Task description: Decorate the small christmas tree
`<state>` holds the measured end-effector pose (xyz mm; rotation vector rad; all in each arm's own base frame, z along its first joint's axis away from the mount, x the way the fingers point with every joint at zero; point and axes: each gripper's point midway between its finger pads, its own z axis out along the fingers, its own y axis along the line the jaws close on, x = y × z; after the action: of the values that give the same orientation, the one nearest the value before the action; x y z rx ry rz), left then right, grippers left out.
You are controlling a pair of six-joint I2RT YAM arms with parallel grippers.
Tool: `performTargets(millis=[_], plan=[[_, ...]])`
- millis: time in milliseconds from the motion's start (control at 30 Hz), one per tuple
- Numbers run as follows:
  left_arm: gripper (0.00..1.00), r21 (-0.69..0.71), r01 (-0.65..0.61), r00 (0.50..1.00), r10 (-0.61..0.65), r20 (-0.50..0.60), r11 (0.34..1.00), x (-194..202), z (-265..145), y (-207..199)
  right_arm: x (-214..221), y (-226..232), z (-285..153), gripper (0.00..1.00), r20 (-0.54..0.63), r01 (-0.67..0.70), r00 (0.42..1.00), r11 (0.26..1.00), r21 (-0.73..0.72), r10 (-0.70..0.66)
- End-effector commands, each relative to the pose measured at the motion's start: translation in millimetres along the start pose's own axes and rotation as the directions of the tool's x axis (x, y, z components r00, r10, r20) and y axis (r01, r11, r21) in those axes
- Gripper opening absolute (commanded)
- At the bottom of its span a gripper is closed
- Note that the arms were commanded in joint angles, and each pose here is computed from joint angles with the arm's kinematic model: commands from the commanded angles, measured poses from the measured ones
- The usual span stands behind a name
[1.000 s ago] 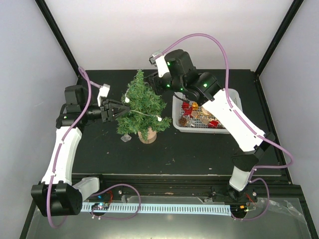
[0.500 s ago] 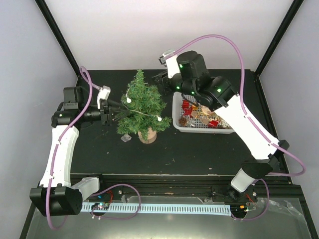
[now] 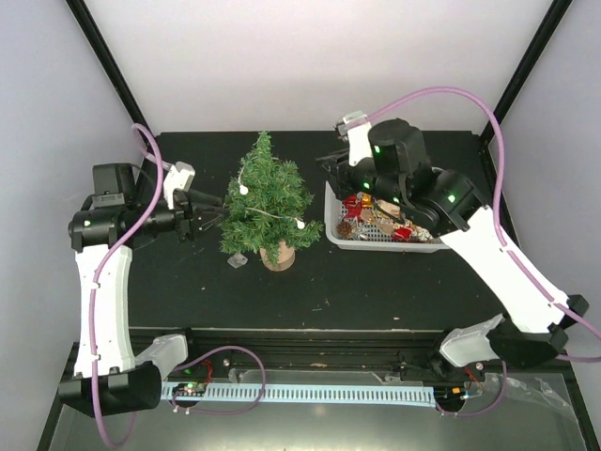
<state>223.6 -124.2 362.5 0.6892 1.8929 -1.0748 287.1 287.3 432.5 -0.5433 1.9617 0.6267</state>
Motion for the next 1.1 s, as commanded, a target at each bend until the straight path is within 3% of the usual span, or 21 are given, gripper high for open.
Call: performTargets(millis=[0, 233, 367, 467, 633, 867, 1067], plan=[[0.56, -0.048, -0.039, 0.999, 0.037, -0.037, 0.998, 6, -16, -12, 18, -11, -24, 0.29, -0.013, -0.045, 0.999, 0.999, 0.031, 0.045], [0.55, -0.129, -0.036, 0.999, 0.035, -0.008, 0.991, -1, -35, -6, 86, -43, -26, 0.29, -0.119, -0.15, 0.979, 0.981, 0.121, 0.165], [0.55, -0.148, -0.041, 0.999, 0.042, 0.008, 0.988, -10, -40, -8, 129, -84, -1, 0.3, -0.229, -0.341, 0.901, 0.927, 0.153, 0.369], [0.56, -0.194, -0.072, 0.997, 0.075, 0.01, 0.978, -18, -45, -7, 141, -124, 11, 0.3, -0.195, -0.415, 0.865, 0.877, 0.243, 0.463], [0.56, -0.263, -0.052, 0.999, 0.05, -0.017, 0.963, -26, -51, 4, 146, -176, 30, 0.31, -0.133, -0.435, 0.839, 0.798, 0.416, 0.527], [0.56, -0.327, -0.059, 0.997, 0.039, -0.066, 0.943, -26, -56, 16, 187, -210, 95, 0.31, -0.285, -0.411, 0.756, 0.766, 0.495, 0.59], [0.57, -0.331, -0.032, 0.996, 0.003, -0.089, 0.943, -18, -56, 16, 205, -238, 123, 0.31, -0.302, -0.41, 0.727, 0.743, 0.528, 0.616]])
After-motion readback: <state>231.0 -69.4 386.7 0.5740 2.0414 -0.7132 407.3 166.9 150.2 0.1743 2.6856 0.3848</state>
